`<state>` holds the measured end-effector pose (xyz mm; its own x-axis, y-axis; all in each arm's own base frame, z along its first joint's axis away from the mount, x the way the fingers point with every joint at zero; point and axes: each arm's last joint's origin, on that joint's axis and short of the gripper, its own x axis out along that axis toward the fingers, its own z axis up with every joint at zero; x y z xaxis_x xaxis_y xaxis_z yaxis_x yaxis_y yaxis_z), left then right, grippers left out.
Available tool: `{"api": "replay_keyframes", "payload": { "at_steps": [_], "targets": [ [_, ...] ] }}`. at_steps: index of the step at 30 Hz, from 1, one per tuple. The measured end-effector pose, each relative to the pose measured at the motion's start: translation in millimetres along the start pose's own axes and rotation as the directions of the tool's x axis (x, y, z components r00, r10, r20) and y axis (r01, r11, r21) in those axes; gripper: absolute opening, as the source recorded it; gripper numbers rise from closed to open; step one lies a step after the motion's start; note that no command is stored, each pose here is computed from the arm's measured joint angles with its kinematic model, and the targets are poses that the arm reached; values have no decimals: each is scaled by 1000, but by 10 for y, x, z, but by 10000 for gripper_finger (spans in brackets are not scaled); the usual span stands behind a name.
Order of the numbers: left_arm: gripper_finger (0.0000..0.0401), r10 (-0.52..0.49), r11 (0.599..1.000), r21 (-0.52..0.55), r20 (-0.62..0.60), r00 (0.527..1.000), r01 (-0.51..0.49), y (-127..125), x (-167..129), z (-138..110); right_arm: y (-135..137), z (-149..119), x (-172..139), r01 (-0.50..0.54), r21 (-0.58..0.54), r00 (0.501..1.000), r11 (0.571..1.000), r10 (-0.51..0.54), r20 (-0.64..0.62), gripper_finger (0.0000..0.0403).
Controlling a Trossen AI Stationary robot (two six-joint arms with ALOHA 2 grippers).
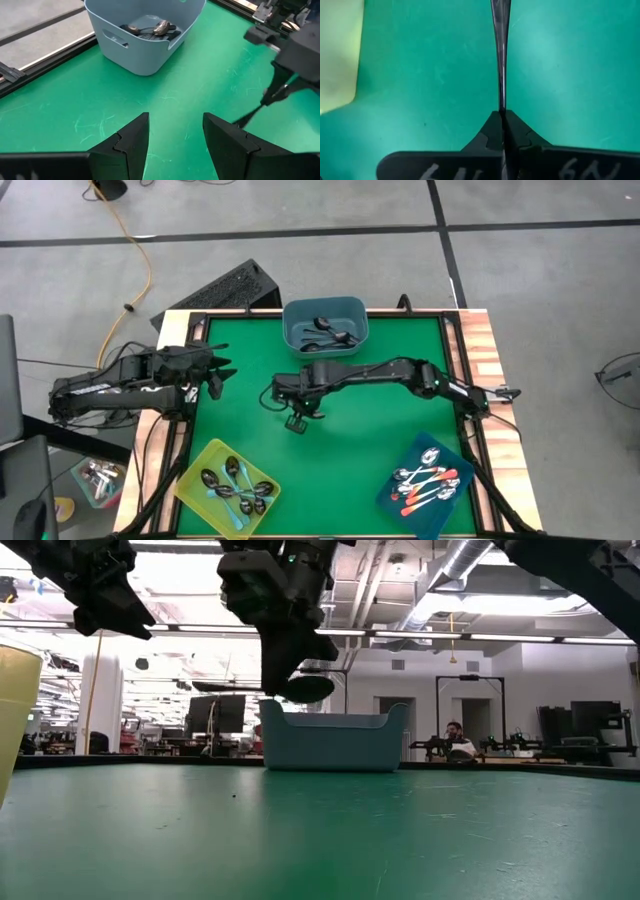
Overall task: Sort silverware by color (type)
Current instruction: Put the black spoon into the light blue bin
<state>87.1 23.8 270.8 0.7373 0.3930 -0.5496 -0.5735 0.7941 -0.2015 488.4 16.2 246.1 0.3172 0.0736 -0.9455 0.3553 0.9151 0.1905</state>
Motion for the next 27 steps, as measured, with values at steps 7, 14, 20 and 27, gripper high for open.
{"api": "replay_keyframes", "payload": {
  "at_steps": [7, 14, 20, 27],
  "targets": [
    [170, 16, 1000, -21, 12, 1000, -16, 3, 0, 7, -171, 51, -307, 14, -17, 999, 1000, -13, 47, 6],
    [170, 18, 998, -55, 13, 1000, -17, 4, 0, 6, -338, 115, -504, 57, -36, 992, 998, -52, 111, 6],
    [170, 18, 997, -75, 12, 1000, -17, 4, 0, 6, -491, 214, -655, 54, -48, 980, 997, -44, 195, 6],
    [170, 19, 994, -105, 12, 1000, -18, 4, 0, 6, -737, 262, -818, 80, -63, 974, 995, -64, 219, 6]
  ]
}}
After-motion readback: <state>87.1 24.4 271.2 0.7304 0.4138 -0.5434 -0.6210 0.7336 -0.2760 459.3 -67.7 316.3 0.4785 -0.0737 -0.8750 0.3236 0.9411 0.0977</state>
